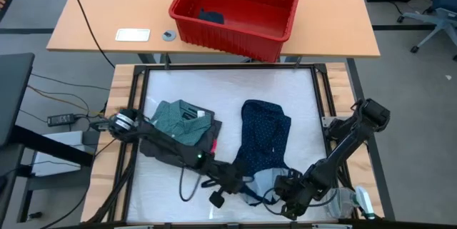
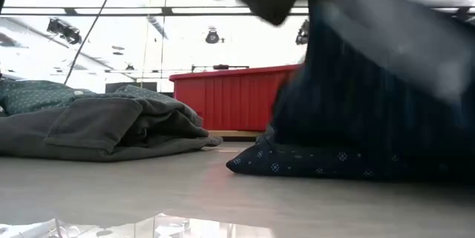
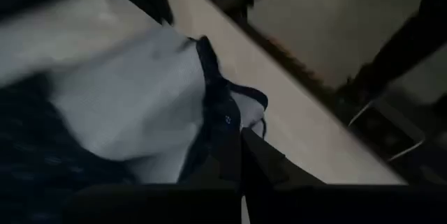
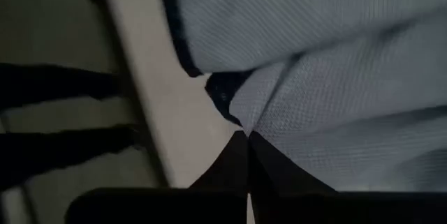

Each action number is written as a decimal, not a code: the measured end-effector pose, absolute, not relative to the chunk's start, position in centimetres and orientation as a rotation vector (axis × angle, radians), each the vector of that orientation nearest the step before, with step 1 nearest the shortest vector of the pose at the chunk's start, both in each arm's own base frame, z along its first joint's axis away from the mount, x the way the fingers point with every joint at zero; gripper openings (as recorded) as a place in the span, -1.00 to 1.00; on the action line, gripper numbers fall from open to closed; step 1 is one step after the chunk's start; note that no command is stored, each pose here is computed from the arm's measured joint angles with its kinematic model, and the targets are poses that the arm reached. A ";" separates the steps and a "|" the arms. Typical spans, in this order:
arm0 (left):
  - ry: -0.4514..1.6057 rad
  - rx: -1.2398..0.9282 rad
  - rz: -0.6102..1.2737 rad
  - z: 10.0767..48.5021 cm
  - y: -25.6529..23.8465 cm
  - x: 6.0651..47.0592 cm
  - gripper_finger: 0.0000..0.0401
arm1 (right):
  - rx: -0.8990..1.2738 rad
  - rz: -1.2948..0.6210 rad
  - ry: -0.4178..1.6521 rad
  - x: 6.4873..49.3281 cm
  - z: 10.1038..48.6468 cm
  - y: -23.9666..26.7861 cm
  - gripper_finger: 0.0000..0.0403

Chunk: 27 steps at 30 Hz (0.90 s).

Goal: Fold laundry
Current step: Fold the dark blue polo

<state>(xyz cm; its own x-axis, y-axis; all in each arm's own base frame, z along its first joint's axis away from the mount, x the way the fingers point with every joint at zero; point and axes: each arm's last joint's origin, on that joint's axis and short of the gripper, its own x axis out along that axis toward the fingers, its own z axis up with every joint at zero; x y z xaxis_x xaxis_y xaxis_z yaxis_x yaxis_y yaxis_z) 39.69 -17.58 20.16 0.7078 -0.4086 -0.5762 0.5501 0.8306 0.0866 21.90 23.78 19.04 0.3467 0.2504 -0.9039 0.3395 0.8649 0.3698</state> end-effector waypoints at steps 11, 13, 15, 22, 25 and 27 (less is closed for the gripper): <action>0.332 0.217 -0.315 30.5 -10.9 38.0 -1.00 | 0.611 -0.173 0.927 21.2 26.1 19.1 -0.99; 0.329 0.210 -0.256 31.1 -8.9 38.1 -1.00 | 0.610 -0.234 0.889 21.2 26.8 17.7 -0.99; 0.347 0.204 -0.211 31.1 -7.1 38.3 -1.00 | 0.596 -0.311 0.864 21.1 27.3 16.1 -0.99; 0.422 0.187 -0.067 29.7 -1.1 39.5 -1.00 | 0.532 -0.572 0.883 21.0 28.2 10.0 -1.00; 0.444 0.197 0.001 28.8 2.0 40.0 -1.00 | 0.468 -0.666 0.930 20.9 28.3 7.3 -1.00; 0.474 0.201 0.041 27.7 4.0 40.4 -1.00 | 0.432 -0.701 0.956 21.0 28.0 5.7 -1.00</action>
<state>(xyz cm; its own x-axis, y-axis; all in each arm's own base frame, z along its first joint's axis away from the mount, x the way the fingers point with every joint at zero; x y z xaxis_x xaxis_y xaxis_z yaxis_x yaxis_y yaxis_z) 40.36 3.96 27.71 0.8893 0.0859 -0.4493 0.0074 0.9794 0.2018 21.01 5.66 27.98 0.3854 -0.3486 -0.8544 0.7100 0.7034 0.0333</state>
